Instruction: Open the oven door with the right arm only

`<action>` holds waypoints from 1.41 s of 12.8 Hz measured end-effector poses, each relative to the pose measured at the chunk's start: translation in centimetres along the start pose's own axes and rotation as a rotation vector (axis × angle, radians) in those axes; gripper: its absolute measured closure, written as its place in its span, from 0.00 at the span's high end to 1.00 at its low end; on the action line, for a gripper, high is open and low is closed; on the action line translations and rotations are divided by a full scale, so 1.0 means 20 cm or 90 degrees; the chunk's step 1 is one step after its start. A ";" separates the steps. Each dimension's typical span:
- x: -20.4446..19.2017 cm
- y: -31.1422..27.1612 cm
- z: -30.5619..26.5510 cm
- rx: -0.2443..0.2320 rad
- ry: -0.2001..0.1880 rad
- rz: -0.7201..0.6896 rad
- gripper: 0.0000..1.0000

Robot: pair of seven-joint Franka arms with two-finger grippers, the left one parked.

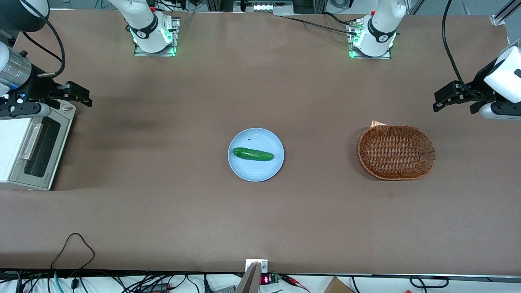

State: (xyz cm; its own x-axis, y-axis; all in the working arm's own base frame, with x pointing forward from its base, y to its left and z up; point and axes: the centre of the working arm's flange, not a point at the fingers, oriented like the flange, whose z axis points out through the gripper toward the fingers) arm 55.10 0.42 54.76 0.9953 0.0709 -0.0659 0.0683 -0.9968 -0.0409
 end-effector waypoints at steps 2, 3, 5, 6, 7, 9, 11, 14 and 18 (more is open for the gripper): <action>0.01 0.00 0.01 0.000 -0.003 0.000 1.00; 0.01 0.00 0.02 0.000 -0.004 0.000 1.00; 0.01 0.00 0.03 0.001 -0.006 0.000 0.96; 0.01 0.00 0.03 0.001 -0.007 0.000 0.85; 0.02 0.00 0.03 0.001 -0.007 0.000 0.74; 0.01 0.00 0.04 0.001 -0.014 0.000 0.43; 0.02 0.00 0.04 0.002 -0.017 0.000 0.19; 0.01 0.00 0.05 0.000 -0.023 0.000 0.02; -0.01 0.05 0.05 -0.049 -0.045 -0.004 0.01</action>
State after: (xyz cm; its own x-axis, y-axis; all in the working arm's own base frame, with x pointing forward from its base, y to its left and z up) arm 54.94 -0.46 53.67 0.9876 0.0773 -0.1365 0.0827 -0.9960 0.0346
